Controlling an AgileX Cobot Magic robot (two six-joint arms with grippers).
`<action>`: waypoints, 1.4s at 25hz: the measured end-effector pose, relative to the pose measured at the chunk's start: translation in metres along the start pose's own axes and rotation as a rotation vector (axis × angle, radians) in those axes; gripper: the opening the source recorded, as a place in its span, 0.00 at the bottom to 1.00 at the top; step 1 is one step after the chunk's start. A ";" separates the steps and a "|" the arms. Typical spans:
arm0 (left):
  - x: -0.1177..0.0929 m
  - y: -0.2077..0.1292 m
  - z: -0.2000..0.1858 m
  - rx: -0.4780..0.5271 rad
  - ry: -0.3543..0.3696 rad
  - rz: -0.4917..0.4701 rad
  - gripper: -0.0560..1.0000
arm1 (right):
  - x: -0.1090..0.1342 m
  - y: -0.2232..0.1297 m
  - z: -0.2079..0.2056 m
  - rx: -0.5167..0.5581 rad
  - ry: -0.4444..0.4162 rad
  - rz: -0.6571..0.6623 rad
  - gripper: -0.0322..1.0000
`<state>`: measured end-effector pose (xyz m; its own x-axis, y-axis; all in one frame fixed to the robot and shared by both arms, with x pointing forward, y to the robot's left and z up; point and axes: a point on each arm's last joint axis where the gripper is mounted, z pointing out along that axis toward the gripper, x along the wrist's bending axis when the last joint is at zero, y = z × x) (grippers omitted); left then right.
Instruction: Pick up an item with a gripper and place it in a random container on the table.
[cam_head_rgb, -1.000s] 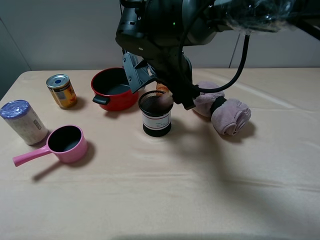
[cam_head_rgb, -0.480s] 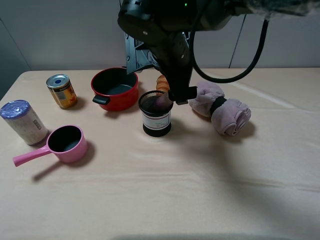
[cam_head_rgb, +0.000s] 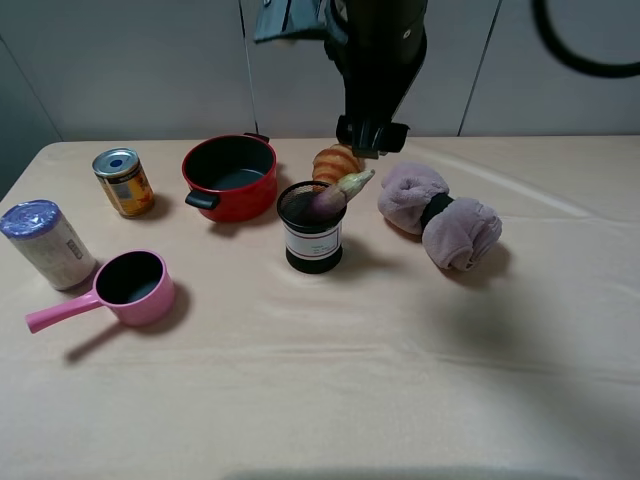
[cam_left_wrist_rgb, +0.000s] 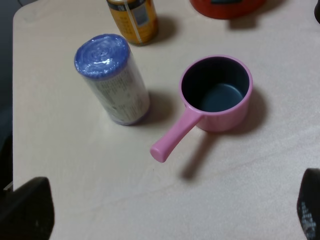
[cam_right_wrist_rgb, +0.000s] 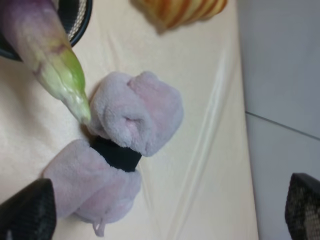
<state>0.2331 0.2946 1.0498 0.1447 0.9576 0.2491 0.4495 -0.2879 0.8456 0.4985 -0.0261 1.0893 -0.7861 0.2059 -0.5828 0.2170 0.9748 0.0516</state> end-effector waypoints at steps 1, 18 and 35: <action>0.000 0.000 0.000 0.000 0.000 0.000 0.99 | -0.003 -0.005 -0.008 -0.014 -0.006 0.017 0.70; 0.000 0.000 0.000 0.000 0.000 0.000 0.99 | -0.003 -0.096 -0.084 -0.145 -0.025 0.267 0.70; 0.000 0.000 0.000 0.000 0.000 0.000 0.99 | 0.019 -0.235 -0.091 -0.057 -0.076 0.627 0.70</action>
<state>0.2331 0.2946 1.0498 0.1447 0.9576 0.2491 0.4495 -0.2879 0.8456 0.3801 -0.2440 1.1400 -0.4760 0.7346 -0.4835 0.5903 0.6744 0.4436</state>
